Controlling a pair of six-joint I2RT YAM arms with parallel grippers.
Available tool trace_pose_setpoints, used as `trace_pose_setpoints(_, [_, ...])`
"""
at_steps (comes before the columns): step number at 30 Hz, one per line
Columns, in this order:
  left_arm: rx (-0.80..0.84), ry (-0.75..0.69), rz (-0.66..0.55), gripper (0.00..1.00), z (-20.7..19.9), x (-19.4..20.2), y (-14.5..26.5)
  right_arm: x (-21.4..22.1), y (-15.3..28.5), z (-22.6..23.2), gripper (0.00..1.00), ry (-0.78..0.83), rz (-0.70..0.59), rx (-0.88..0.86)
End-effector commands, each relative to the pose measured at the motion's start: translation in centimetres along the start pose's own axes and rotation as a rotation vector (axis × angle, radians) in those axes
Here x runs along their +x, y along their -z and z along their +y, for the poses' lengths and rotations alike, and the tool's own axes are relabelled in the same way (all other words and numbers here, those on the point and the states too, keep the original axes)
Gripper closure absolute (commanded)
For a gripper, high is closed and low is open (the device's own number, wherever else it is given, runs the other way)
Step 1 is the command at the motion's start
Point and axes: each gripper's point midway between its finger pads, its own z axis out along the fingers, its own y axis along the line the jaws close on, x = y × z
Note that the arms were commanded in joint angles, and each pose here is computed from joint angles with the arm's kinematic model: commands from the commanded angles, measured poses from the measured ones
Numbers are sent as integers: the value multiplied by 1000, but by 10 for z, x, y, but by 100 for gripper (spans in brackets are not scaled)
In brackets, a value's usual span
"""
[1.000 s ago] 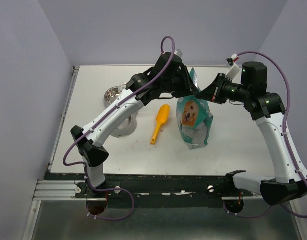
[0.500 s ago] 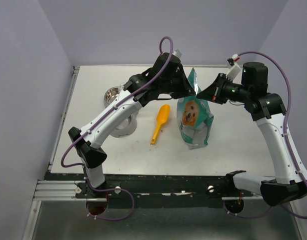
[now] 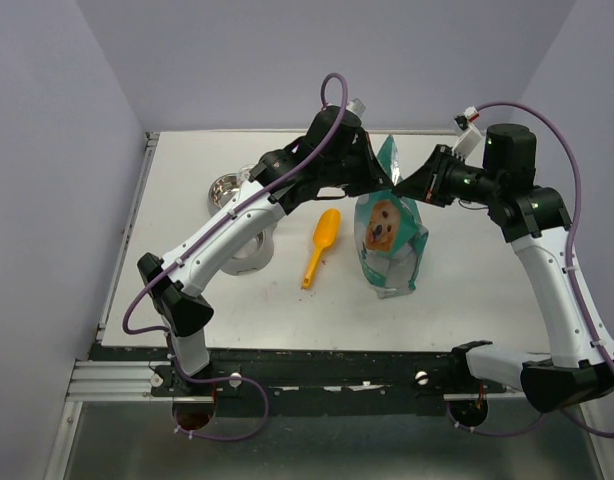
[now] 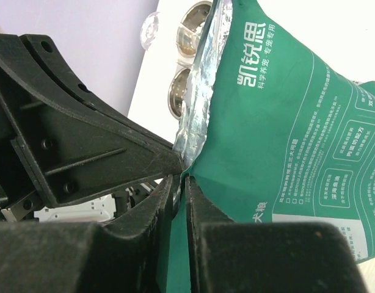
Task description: Serve the pet food
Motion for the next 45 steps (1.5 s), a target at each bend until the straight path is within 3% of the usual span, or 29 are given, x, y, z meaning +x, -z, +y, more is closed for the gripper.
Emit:
trace_pose_setpoints(1, [54,-10,-16,100,-18,-1,9,-2,-4,14,82,8,-4,-86])
trace_pose_setpoints(3, [32,-16,-20,100,-17,-1,9,-4,-6,7,97,9,-13,-49])
trace_pose_setpoints(4, [11,-28,-23,100,-15,-1,10,-5,-6,1,99,15,-20,-17])
trace_pose_setpoints(11, [-255,-70,-42,100,19,0,12,-11,1,-35,100,139,-88,396])
trace_pose_setpoints(17, [-283,-86,-47,100,31,4,10,-6,6,-55,100,208,-97,595])
trace_pose_setpoints(23, [-187,-106,-13,100,15,6,2,-4,5,-47,100,235,-105,601])
trace_pose_setpoints(26, [-148,-74,-12,75,12,2,0,-4,5,-44,100,234,-105,586])
trace_pose_setpoints(29, [-130,-67,-21,57,8,-2,-1,-4,2,-34,100,216,-119,526])
trace_pose_setpoints(33, [-86,-60,-20,44,-3,-3,0,-3,-1,-27,100,202,-113,492])
trace_pose_setpoints(37, [-109,-63,-67,44,0,-12,8,-1,-1,-24,100,194,-110,471])
trace_pose_setpoints(39, [-103,-51,-85,53,1,-16,9,-1,-2,-20,100,188,-109,453])
trace_pose_setpoints(41, [-90,-41,-95,56,-1,-20,7,0,-2,-19,100,185,-105,443])
trace_pose_setpoints(45, [-71,-47,-114,47,-8,-29,11,1,-3,-18,100,184,-102,435])
